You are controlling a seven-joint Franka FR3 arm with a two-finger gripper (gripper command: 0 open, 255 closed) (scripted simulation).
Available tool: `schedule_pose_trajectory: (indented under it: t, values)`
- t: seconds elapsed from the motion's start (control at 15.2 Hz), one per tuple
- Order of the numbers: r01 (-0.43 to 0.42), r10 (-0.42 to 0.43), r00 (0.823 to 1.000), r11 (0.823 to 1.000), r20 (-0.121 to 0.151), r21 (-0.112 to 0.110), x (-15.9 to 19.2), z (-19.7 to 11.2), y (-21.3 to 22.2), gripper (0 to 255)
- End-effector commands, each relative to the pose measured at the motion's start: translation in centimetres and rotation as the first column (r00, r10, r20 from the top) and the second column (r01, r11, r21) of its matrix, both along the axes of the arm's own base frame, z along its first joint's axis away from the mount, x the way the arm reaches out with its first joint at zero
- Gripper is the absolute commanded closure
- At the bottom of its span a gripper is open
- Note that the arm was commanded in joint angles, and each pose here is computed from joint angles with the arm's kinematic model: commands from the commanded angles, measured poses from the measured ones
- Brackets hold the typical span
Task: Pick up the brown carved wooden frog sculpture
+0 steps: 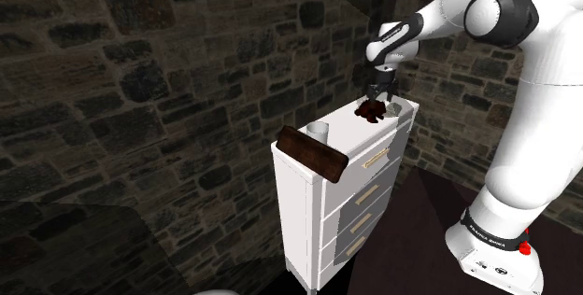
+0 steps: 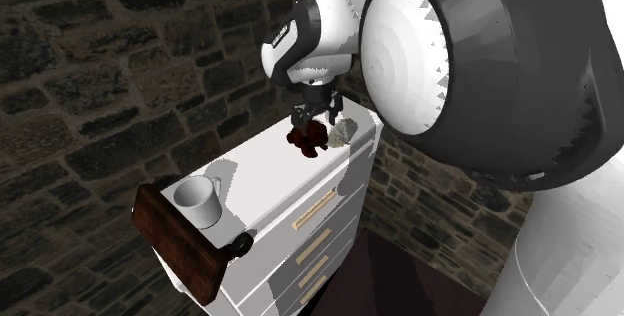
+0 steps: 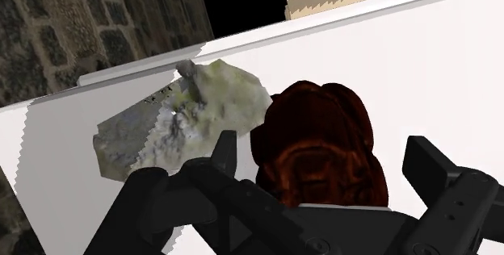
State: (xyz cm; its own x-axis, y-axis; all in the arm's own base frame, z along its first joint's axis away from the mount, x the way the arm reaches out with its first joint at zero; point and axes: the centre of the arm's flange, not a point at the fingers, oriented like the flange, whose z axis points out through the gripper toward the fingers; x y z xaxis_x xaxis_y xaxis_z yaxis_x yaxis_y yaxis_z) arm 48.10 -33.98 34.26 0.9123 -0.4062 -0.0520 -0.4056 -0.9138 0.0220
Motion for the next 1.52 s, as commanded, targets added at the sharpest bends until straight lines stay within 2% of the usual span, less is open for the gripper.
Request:
schedule_pose_trajectory:
  t: [0.0,0.13,0.2,0.79,1.45]
  values:
    - [0.000,0.000,1.000,1.000,0.000,0.000,0.1,-1.4,-0.1,0]
    - [0.000,0.000,1.000,1.000,0.000,0.000,0.1,-1.4,-0.1,0]
    - [0.000,0.000,1.000,1.000,0.000,0.000,0.1,-1.4,-0.1,255]
    - [0.000,0.000,1.000,1.000,0.000,0.000,0.1,-1.4,-0.1,255]
    - [0.000,0.000,1.000,1.000,0.000,0.000,0.1,3.9,-0.1,255]
